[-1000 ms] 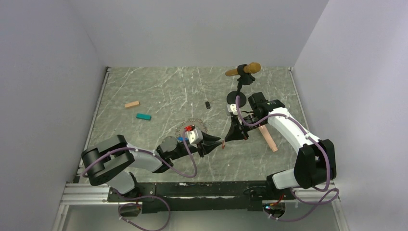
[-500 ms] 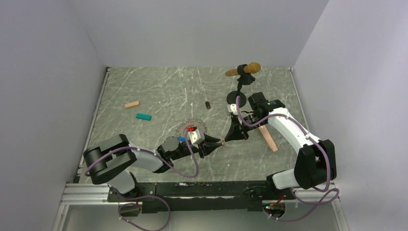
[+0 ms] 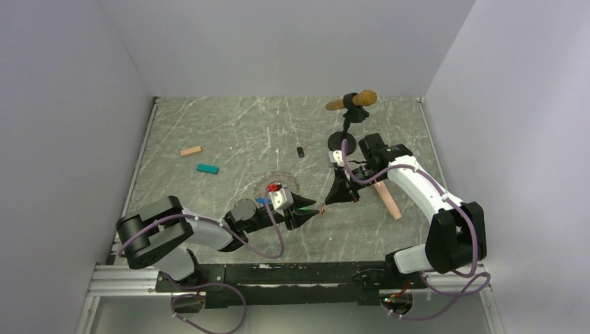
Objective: Put the keys on the keyring
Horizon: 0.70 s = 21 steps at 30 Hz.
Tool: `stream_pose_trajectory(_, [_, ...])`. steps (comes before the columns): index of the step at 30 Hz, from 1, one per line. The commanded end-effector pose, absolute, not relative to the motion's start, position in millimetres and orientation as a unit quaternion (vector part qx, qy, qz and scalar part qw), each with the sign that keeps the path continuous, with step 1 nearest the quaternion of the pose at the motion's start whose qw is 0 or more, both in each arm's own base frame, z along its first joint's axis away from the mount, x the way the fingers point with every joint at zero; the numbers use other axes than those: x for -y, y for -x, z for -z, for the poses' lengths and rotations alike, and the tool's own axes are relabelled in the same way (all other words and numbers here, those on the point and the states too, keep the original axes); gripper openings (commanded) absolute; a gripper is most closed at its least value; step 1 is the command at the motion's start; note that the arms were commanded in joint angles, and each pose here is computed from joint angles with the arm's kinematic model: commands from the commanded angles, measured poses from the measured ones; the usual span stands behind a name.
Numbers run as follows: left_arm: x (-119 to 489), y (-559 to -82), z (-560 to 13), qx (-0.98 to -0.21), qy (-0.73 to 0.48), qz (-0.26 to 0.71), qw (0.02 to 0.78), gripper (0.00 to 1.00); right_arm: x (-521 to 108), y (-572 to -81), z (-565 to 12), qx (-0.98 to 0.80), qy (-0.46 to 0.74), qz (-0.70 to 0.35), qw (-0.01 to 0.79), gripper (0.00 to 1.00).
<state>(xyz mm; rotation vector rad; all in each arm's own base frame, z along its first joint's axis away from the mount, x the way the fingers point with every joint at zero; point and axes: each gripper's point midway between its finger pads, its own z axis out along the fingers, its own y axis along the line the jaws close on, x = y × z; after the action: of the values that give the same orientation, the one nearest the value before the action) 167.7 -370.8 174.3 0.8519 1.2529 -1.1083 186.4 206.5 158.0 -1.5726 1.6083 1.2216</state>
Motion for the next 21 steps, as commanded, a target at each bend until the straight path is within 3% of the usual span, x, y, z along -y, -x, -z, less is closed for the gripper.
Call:
stream_pose_trajectory(1, [367.2,-164.2,-192.8,-0.513,-0.361,0.488,0.608,0.41,-211.9,-185.4,-173.3,-0.566,0.602,-0.462,0.322,0.0])
stream_pose_trajectory(21, [375.8,-162.4,-192.4,-0.509,-0.379,0.49,0.597,0.4,-212.4,-183.8,-175.0,-0.56,0.605,-0.465,0.325,0.0])
